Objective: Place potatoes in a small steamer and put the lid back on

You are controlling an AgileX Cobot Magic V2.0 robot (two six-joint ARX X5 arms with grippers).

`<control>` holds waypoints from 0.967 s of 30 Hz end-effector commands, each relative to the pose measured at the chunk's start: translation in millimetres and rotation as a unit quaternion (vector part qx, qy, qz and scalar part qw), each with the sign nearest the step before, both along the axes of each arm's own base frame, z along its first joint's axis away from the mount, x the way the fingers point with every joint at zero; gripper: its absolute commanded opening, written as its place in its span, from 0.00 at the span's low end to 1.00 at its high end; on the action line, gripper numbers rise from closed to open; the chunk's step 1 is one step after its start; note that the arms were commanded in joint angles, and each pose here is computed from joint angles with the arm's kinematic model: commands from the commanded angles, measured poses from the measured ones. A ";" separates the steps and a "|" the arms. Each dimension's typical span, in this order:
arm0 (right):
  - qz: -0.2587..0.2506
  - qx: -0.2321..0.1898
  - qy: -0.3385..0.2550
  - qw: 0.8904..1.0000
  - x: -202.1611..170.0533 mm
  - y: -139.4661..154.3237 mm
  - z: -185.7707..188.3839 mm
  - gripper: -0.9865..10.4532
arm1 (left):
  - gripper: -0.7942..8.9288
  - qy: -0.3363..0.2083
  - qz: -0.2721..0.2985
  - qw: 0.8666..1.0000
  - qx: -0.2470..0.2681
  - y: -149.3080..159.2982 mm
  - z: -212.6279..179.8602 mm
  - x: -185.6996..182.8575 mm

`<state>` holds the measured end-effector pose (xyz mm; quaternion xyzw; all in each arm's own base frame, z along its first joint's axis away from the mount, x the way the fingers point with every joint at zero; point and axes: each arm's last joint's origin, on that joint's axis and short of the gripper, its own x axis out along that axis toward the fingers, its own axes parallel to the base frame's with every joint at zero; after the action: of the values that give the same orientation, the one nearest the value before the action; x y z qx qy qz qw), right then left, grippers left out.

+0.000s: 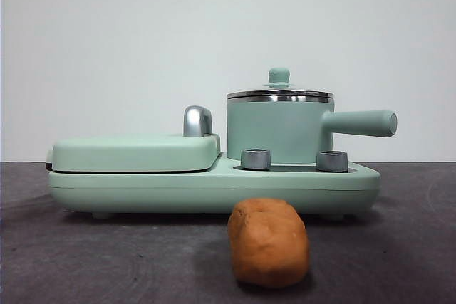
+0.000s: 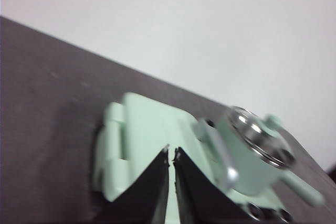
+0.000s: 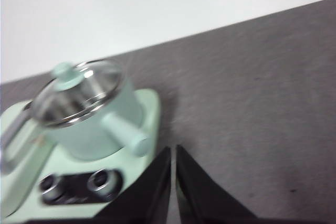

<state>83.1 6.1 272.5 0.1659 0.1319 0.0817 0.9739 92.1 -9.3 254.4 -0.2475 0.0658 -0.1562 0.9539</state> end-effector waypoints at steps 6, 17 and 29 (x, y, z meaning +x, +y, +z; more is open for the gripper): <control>0.122 -0.023 0.019 0.992 7.2 6.8 52.8 0.10 | 0.10 0.019 -0.083 0.996 0.029 -4.4 63.2 19.3; 0.237 -0.022 0.020 0.971 21.2 12.5 88.1 0.10 | 0.19 0.023 -0.191 0.976 0.105 -19.2 113.3 43.3; 0.238 -0.005 0.033 0.971 24.4 12.8 87.2 0.46 | 0.51 0.023 -0.246 0.962 0.117 -35.6 113.7 50.6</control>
<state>108.1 18.7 353.5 0.1244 0.2089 0.3025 0.9216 142.0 -44.1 361.9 -0.1211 0.1770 -0.3651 0.9059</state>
